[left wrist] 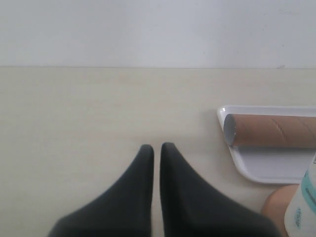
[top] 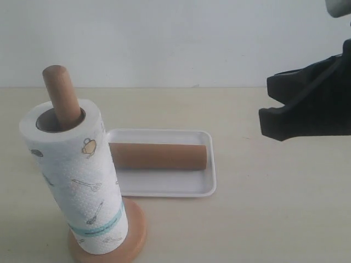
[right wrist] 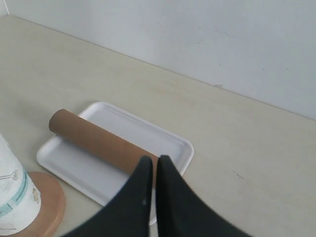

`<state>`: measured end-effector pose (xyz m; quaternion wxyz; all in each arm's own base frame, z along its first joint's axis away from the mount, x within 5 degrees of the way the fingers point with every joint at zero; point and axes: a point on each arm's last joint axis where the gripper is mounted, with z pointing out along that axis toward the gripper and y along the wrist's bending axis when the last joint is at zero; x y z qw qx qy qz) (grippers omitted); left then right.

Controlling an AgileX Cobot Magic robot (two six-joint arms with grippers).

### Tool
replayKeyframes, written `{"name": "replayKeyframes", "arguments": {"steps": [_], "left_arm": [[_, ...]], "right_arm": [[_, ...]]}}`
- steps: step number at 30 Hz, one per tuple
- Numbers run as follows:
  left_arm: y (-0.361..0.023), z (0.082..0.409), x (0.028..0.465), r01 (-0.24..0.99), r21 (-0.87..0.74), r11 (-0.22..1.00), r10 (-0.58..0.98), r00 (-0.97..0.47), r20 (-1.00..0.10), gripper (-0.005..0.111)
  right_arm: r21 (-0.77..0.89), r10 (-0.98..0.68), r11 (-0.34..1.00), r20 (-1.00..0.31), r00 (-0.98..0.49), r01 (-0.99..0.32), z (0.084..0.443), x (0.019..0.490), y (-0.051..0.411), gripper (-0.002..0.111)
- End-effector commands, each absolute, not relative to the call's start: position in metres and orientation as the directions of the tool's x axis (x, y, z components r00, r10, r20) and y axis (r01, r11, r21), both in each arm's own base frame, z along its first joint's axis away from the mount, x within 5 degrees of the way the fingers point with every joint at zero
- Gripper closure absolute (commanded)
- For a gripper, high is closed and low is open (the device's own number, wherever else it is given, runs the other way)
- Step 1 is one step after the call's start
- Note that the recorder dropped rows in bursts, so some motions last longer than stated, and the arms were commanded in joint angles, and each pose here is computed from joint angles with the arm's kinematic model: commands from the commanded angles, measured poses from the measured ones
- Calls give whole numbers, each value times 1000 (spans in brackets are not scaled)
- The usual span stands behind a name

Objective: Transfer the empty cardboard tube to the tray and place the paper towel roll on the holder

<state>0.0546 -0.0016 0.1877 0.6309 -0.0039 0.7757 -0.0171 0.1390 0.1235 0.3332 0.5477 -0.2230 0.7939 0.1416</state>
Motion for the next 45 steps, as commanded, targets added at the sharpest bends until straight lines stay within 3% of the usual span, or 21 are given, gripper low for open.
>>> {"name": "replayKeyframes", "arguments": {"steps": [1,12,19,25,38,45], "left_arm": [[-1,187,55,12,-33,999,-30,-203,-979,103],[-1,187,55,12,-33,999,-30,-203,-979,103],[-1,187,55,12,-33,999,-30,-203,-979,103],[-1,187,55,12,-33,999,-30,-203,-979,103],[-1,187,55,12,-33,999,-30,-203,-979,103],[-1,187,55,12,-33,999,-30,-203,-979,103]], "right_arm": [[-15,-194,862,-933,-302,-507,333,138,122,106],[-11,-130,885,-966,-225,-465,345,129,95,106],[0,-10,854,-1000,-16,-520,295,102,59,106],[75,86,884,-996,1,-462,263,88,44,106],[70,144,865,-983,113,-497,268,83,45,106],[276,328,890,-940,91,-363,252,88,30,106]]}}
